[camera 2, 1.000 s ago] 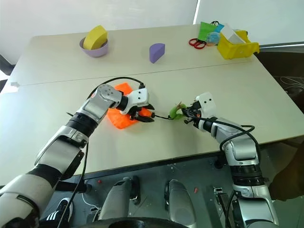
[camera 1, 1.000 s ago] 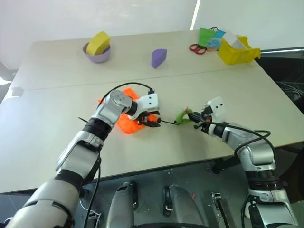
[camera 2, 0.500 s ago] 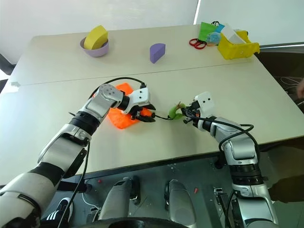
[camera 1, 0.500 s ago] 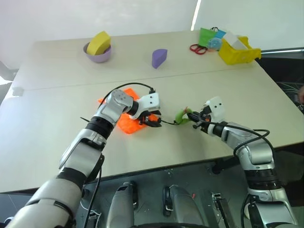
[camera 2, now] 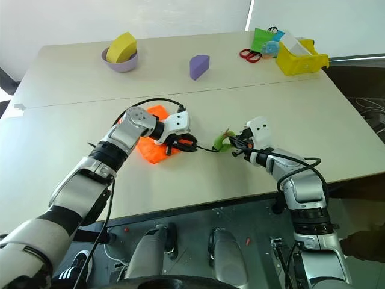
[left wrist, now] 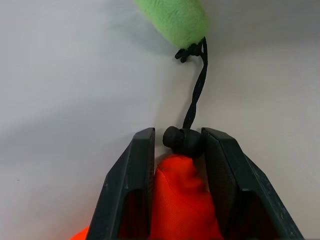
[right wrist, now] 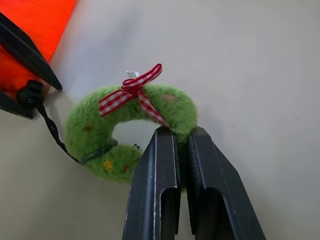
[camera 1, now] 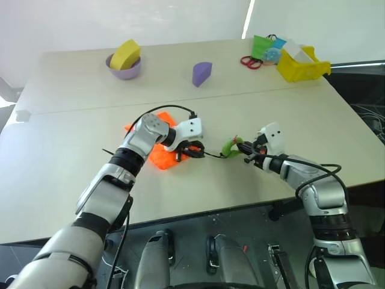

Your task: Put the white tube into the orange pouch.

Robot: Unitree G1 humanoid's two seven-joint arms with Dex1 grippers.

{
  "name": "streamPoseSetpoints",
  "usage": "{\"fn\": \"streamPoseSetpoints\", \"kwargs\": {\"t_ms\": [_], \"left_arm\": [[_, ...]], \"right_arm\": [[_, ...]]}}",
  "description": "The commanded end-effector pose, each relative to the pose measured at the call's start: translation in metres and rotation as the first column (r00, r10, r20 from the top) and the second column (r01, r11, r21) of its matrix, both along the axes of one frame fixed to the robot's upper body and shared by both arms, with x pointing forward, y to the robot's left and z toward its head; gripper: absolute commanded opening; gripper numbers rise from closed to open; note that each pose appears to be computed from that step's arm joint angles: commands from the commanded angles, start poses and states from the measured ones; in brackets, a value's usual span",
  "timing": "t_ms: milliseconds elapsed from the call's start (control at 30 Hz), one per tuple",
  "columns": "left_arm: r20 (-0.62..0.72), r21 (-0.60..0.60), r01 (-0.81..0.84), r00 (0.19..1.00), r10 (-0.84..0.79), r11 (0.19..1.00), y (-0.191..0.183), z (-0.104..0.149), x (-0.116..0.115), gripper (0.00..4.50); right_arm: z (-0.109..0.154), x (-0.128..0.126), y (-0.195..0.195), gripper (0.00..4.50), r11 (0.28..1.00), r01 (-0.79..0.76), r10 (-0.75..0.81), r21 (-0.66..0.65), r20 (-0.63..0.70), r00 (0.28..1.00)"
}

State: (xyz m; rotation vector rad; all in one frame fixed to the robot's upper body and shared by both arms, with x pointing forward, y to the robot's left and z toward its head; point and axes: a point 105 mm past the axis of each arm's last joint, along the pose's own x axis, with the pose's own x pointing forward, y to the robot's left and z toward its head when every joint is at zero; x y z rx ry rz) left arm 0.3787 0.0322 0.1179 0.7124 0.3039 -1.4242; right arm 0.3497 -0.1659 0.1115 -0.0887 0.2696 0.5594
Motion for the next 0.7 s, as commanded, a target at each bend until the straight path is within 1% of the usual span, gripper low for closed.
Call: {"fn": "streamPoseSetpoints", "kwargs": {"t_ms": [33,367,433,500,567,700], "left_arm": [[0.015,-0.013,0.019,1.0,-0.019,1.0,-0.0018,0.0074,-0.0002,1.57],[0.021,-0.025,0.027,0.999,-0.026,0.999,-0.0029,0.0088,-0.0015,1.57],[0.006,-0.022,0.025,1.0,-0.024,0.999,-0.0023,0.0075,-0.0022,1.02],[0.02,-0.017,0.032,0.999,-0.032,0.999,-0.0021,0.0071,-0.0026,0.31],[0.041,-0.02,0.03,0.999,-0.029,0.999,-0.0018,0.0077,-0.002,0.31],[0.028,-0.025,0.037,0.999,-0.036,0.999,-0.0012,0.0074,-0.0042,0.31]], "right_arm": [[0.0189,0.0021,0.0053,0.0,1.0,-0.017,0.017,0.001,0.078,0.997],[0.0194,0.0025,0.0062,0.0,1.0,-0.019,0.019,-0.001,0.08,0.997],[0.0195,0.0024,0.007,0.0,1.0,-0.023,0.023,-0.001,0.081,0.996],[0.0196,0.0023,0.0076,0.0,1.0,-0.025,0.025,-0.001,0.081,0.996],[0.0197,0.0023,0.0077,0.0,1.0,-0.027,0.027,-0.004,0.082,0.996],[0.0195,0.0021,0.0078,0.0,1.0,-0.028,0.029,-0.003,0.079,0.996]]}}
